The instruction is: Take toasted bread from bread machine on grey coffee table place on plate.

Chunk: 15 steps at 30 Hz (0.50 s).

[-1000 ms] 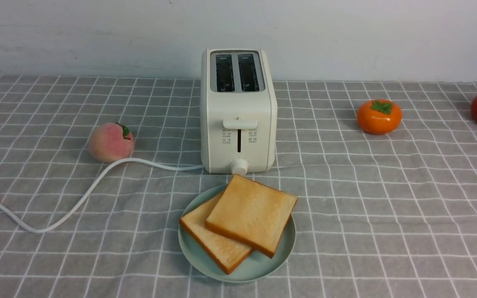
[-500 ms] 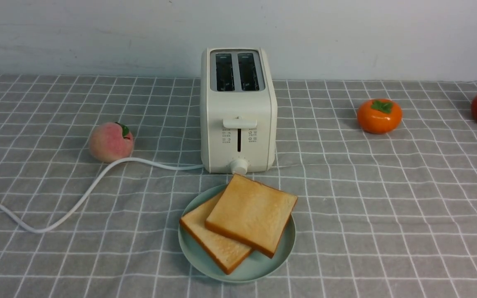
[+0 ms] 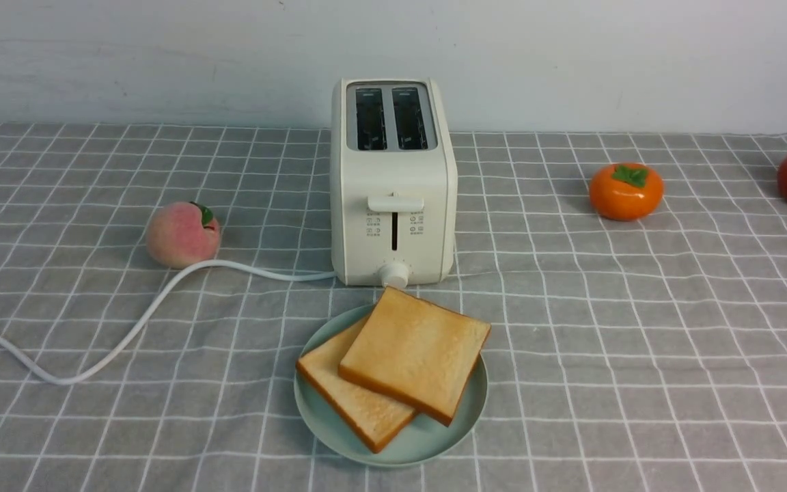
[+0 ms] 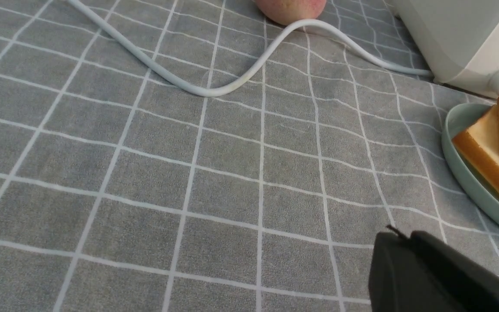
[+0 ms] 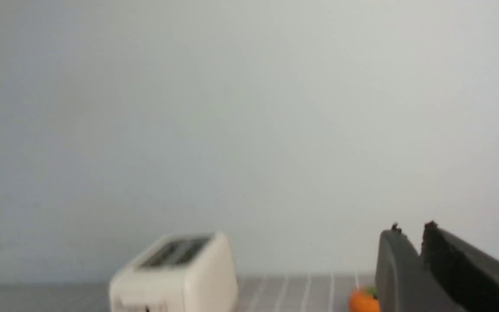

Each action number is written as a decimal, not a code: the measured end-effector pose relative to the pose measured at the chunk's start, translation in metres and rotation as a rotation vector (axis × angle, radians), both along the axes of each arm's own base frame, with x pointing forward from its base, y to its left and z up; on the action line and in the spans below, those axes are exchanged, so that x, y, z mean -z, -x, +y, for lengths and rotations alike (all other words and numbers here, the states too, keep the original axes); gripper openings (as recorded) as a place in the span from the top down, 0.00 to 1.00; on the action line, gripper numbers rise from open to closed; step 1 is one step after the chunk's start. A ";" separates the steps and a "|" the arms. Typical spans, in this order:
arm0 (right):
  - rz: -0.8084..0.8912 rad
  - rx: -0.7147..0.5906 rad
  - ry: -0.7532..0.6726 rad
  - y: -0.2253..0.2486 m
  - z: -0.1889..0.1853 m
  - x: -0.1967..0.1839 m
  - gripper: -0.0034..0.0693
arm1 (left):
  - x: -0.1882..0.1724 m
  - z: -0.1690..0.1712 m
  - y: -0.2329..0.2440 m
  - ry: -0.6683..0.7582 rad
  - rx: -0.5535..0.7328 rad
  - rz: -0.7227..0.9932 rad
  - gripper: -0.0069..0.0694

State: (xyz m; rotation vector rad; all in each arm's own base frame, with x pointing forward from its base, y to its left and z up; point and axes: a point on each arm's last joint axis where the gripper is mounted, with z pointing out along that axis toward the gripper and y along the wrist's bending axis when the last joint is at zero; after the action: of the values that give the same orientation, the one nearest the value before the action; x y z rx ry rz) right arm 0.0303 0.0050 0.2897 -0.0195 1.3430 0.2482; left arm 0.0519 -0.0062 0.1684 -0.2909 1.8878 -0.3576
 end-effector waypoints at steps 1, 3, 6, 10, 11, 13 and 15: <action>0.015 0.000 0.002 -0.001 0.000 0.003 0.83 | 0.000 0.000 0.000 0.000 0.000 0.000 0.88; 0.217 0.039 0.031 -0.015 0.001 0.050 0.83 | 0.000 0.000 0.000 0.000 0.000 0.000 0.87; 0.360 0.065 0.046 -0.022 0.000 0.090 0.82 | 0.000 0.000 0.000 0.000 0.000 0.000 0.87; 0.518 0.093 0.061 -0.022 -0.001 0.115 0.82 | 0.000 0.000 0.000 0.000 0.000 0.001 0.86; 0.518 0.098 0.060 -0.022 -0.002 0.115 0.81 | 0.000 0.000 0.000 -0.001 0.000 0.001 0.86; 0.518 0.100 0.060 -0.022 -0.002 0.115 0.81 | 0.000 0.000 0.000 -0.003 0.000 0.001 0.86; 0.518 0.100 0.060 -0.022 -0.002 0.115 0.81 | 0.000 0.000 0.000 -0.004 0.000 0.001 0.86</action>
State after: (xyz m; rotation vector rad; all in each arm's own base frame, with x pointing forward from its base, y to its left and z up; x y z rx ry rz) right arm 0.0520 0.0032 0.1746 0.0660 1.8613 0.1307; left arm 0.0518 -0.0061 0.1683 -0.2888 1.8890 -0.3540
